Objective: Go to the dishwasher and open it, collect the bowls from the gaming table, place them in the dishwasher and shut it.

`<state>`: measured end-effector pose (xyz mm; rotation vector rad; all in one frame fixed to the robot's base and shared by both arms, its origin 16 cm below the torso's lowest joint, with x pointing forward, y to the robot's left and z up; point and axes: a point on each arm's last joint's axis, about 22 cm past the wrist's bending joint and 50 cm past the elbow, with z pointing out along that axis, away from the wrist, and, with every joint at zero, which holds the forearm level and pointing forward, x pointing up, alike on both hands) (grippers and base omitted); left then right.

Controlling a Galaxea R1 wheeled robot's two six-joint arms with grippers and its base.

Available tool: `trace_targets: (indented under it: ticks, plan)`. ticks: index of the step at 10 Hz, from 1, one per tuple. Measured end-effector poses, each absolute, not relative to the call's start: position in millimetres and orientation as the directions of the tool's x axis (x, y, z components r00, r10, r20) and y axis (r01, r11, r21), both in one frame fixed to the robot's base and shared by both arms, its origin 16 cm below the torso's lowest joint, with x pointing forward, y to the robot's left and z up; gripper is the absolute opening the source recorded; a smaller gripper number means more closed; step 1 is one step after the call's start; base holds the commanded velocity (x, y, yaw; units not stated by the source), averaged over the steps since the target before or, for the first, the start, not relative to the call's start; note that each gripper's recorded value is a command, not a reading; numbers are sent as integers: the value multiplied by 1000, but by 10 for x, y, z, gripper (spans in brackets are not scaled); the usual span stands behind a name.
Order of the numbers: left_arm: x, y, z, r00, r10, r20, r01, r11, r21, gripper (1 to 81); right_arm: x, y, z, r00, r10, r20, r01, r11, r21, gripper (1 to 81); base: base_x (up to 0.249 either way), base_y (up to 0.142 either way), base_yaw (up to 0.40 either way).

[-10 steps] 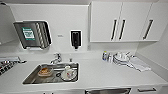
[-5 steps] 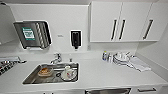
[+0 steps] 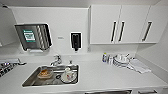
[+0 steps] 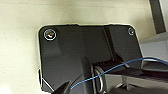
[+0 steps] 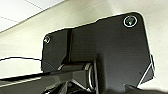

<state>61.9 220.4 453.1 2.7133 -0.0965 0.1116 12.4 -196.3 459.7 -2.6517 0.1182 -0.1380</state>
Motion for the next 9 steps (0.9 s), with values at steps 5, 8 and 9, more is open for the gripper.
trace_targets:
  ticks: [5, 8, 9]
  plan:
    - [1077, 2406, 4827, 986, -47, 162, -117, -883, 454, 811, 612, -2021, 4564, 984, -108, 140, -30, -884, -466, 811, 0, 0, 0]
    - [1290, 2502, 4978, 979, -38, 202, -132, -869, 476, 811, 898, -2119, 4600, 978, -109, 177, -12, -879, -477, 811, 0, 0, 0]
    - [1370, 2512, 5046, 975, -35, 218, -140, -862, 487, 811, 986, -2103, 4658, 976, -109, 188, -2, -868, -496, 811, 0, 0, 0]
